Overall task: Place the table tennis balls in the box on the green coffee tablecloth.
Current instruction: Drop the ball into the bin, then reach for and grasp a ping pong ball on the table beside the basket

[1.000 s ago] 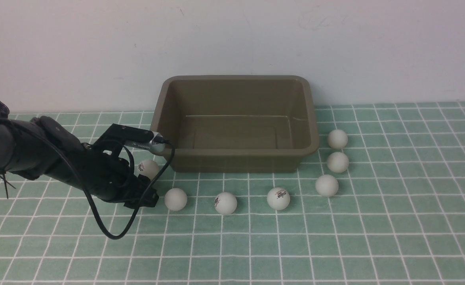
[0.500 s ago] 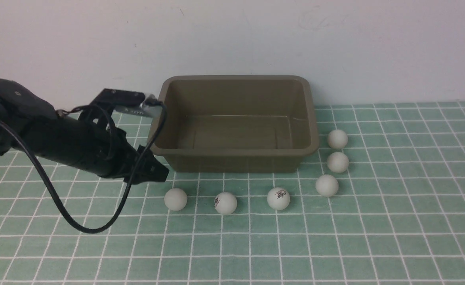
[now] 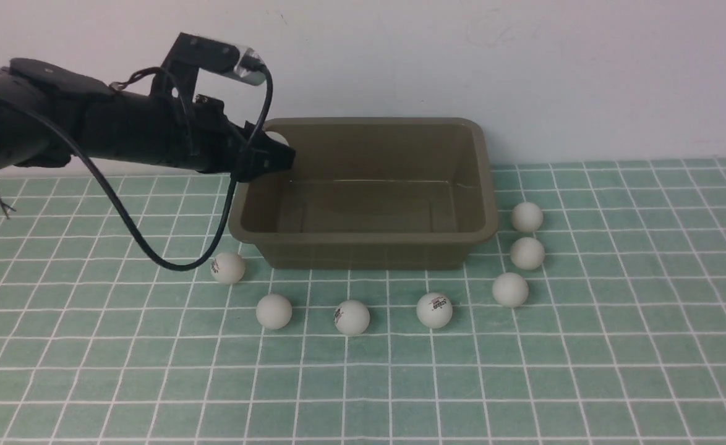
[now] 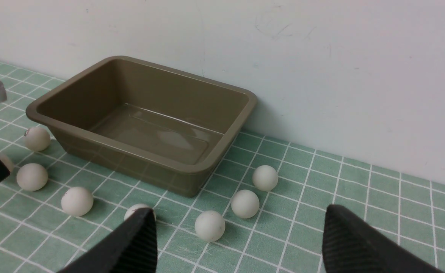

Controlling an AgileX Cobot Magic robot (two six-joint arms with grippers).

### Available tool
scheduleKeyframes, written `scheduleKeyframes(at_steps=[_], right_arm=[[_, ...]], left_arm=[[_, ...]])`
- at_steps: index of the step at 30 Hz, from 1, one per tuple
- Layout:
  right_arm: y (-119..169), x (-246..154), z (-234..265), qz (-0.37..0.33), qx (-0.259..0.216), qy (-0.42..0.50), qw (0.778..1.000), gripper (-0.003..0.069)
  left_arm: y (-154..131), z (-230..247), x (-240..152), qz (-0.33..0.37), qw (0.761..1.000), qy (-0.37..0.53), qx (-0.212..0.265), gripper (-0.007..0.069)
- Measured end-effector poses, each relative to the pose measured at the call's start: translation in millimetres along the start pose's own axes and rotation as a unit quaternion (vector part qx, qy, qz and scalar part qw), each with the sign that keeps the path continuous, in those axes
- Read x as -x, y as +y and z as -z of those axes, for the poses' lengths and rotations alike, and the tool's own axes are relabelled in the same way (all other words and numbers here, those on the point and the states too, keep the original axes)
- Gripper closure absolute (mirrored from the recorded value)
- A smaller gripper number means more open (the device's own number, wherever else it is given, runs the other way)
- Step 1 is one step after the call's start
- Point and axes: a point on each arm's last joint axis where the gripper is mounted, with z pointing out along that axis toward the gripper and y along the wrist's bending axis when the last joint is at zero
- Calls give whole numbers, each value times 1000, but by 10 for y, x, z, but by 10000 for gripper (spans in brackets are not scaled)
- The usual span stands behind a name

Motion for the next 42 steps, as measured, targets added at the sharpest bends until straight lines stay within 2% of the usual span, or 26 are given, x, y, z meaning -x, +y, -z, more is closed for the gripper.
scheduleKeyframes(at_steps=[2,5,9,13,19,22,29,33,39,42], right_arm=[[0,0,0,0,0,0,1000,127],[-1,1,0,0,0,0,1000,127],[-1,1,0,0,0,0,1000,127],[-4,4,-1,0,-2,-2,1000,127],[-21,3,-30,-3,-4,1,1000,127],[-24,2,-38,-3,-4,3,1000,127],[-25,3,-38,-3,-4,2,1000,127],[-25,3,-38,-3,-4,2,1000,127],[-24,2,-38,-3,-4,3,1000,127],[-24,2,-38,-3,-4,3,1000,127]], left_arm=[[15,-23,-10,9,1000,4,-1,86],[16,97,43,18,1000,8,1,77],[37,461,138,20,999,30,28,104],[87,917,157,59,993,78,73,144],[55,1229,48,122,977,157,79,158],[36,1287,-23,130,968,200,78,158],[89,1311,-48,103,966,214,104,158],[117,1261,-46,66,969,211,106,158],[115,1045,-99,-2,971,227,76,158],[123,766,-214,-63,968,242,23,158]])
